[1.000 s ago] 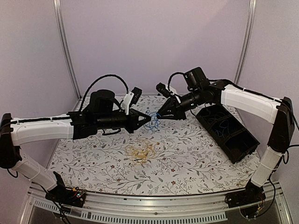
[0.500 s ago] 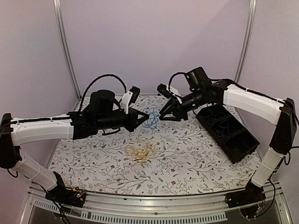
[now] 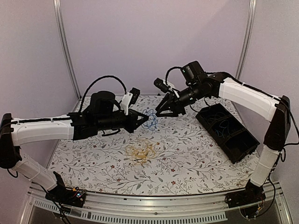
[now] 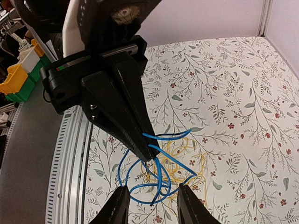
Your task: Untangle the cables
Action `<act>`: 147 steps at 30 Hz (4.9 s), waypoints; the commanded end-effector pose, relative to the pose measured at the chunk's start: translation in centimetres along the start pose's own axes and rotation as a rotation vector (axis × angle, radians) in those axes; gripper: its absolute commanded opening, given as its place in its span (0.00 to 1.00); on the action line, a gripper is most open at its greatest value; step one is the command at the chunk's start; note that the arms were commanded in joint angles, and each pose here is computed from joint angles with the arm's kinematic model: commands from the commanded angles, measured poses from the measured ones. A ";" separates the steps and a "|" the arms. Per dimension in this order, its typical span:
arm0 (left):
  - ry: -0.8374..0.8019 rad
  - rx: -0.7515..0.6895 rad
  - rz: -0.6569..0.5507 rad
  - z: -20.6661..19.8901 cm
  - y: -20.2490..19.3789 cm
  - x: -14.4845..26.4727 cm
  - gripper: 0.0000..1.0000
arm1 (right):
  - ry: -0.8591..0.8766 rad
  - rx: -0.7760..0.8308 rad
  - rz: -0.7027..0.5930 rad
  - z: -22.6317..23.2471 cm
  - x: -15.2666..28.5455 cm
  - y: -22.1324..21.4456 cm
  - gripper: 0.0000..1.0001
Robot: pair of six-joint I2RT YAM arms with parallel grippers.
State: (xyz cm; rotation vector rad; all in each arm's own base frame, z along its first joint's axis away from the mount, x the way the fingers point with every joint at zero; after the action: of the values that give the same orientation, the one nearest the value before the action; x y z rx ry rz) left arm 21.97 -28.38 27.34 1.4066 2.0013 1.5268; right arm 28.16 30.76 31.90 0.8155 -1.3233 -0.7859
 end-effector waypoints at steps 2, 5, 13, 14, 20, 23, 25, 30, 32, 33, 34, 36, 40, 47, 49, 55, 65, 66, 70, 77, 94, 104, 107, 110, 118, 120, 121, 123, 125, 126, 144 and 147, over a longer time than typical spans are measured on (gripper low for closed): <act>-0.011 0.003 0.000 -0.4 -0.3 0.3 0.00 | 0.025 -0.078 0.035 -0.7 -1.3 -0.8 0.38; -0.012 0.005 -0.003 -0.4 -0.3 0.4 0.00 | 0.018 -0.087 0.044 -0.8 -1.4 -1.0 0.34; -0.007 0.008 0.008 -0.3 -0.5 -0.1 0.09 | -0.009 -0.073 0.038 -0.8 -1.0 -0.7 0.00; -0.002 0.009 0.011 -0.2 -0.6 -0.1 0.10 | -0.023 -0.066 0.042 -0.8 -0.9 -0.7 0.00; 0.052 0.008 0.006 0.5 -1.2 0.8 0.10 | -0.155 -0.041 0.013 -1.8 3.4 -0.7 0.00; 0.078 0.015 0.012 1.2 -2.0 1.2 0.01 | -0.231 -0.059 -0.027 -2.5 6.9 -1.0 0.00; 0.094 0.023 0.008 1.7 -2.4 1.4 0.00 | -0.276 -0.067 -0.049 -2.7 9.1 -1.3 0.00; 0.168 0.054 0.007 3.5 -3.3 1.6 0.00 | -0.375 -0.081 -0.083 -2.8 13.3 -2.1 0.00; 0.185 0.078 0.003 4.2 -3.5 1.7 0.00 | -0.396 -0.091 -0.092 -2.6 14.5 -2.5 0.00; 0.188 0.083 -0.003 4.4 -3.6 1.8 0.00 | -0.403 -0.094 -0.087 -2.5 14.7 -2.7 0.00; 0.189 0.086 -0.010 4.5 -3.5 1.8 0.00 | -0.405 -0.091 -0.080 -2.3 14.8 -2.9 0.00; 0.182 0.085 -0.018 4.5 -3.4 1.5 0.02 | -0.383 -0.086 -0.085 -1.8 14.8 -3.0 0.00; 0.080 0.065 -0.014 3.4 -2.9 0.2 0.25 | -0.314 -0.096 -0.121 -1.1 14.5 -3.1 0.00; 0.043 -0.105 -0.122 -0.8 -3.6 -2.7 0.75 | -0.269 -0.101 -0.152 -0.7 14.3 -2.5 0.00; -0.006 -0.154 -0.160 -1.7 -3.7 -3.1 0.75 | -0.255 -0.103 -0.146 -0.6 13.9 -2.5 0.00; -0.065 -0.246 -0.229 -3.1 -2.9 -5.4 0.73 | -0.232 -0.053 -0.089 0.6 11.6 -1.9 0.00; -0.173 -0.232 -0.300 -4.1 -2.1 -12.5 0.71 | -0.172 0.008 -0.108 1.7 11.3 0.4 0.00; -0.177 -0.231 -0.293 -4.1 -2.3 -13.3 0.68 | -0.165 0.011 -0.115 1.7 11.5 0.8 0.00; -0.166 -0.175 -0.238 -2.1 -4.2 -16.3 0.48 | -0.175 0.067 -0.146 2.6 13.0 3.0 0.00; -0.170 0.036 -0.178 2.7 -7.4 -17.0 0.17 | -0.321 0.275 -0.269 5.4 19.1 8.4 0.00; -0.130 0.135 -0.041 5.8 -10.8 -18.7 0.08 | -0.543 0.369 -0.406 6.8 28.5 13.0 0.00; -0.148 0.115 -0.055 5.0 -9.4 -17.3 0.16 | -0.759 0.273 -0.361 4.3 31.2 10.5 0.00; -0.150 0.107 -0.063 4.6 -8.5 -16.4 0.24 | -0.816 0.244 -0.338 3.7 31.8 9.3 0.00; -0.152 0.100 -0.077 4.0 -7.6 -15.1 0.29 | -0.859 0.213 -0.325 3.4 32.6 8.0 0.00; -0.151 0.085 -0.107 2.8 -5.5 -12.8 0.36 | -0.937 0.138 -0.320 3.0 35.1 4.5 0.00; -0.140 0.082 -0.114 2.7 -5.2 -12.5 0.37 | -0.947 0.124 -0.321 3.1 35.4 4.0 0.00; -0.136 0.080 -0.118 2.6 -5.1 -12.4 0.37 | -0.952 0.119 -0.320 3.1 35.6 3.8 0.00; -0.125 0.075 -0.119 2.6 -4.9 -12.2 0.38 | -0.963 0.112 -0.322 3.3 36.1 3.5 0.00; -0.107 0.071 -0.112 2.8 -4.9 -12.3 0.39 | -0.973 0.105 -0.325 3.5 36.5 3.3 0.00; -0.099 0.071 -0.110 2.8 -4.8 -12.3 0.40 | -0.979 0.102 -0.325 3.6 36.7 3.2 0.00; -0.021 0.124 -0.035 3.3 -4.3 -11.7 0.43 | -1.086 -0.113 -0.190 4.2 35.4 -6.4 0.00; -0.056 0.115 -0.029 2.9 -4.0 -11.2 0.47 | -1.061 -0.155 -0.179 3.8 34.6 -8.0 0.00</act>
State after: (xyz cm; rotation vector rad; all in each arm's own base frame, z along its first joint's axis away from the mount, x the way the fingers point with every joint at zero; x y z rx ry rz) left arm 27.39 -36.06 16.72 1.4596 2.1133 1.4047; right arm 27.14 -3.03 44.25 0.4148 -2.0767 -1.5738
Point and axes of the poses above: each gripper's point midway between its finger pads, its own x axis back along the fingers, its own z axis along the line the jaws close on, y = z × x, the point moved 10 cm from there along x, back along the fingers, and after that the axes turned 7 degrees about x, right-handed, at the moved point
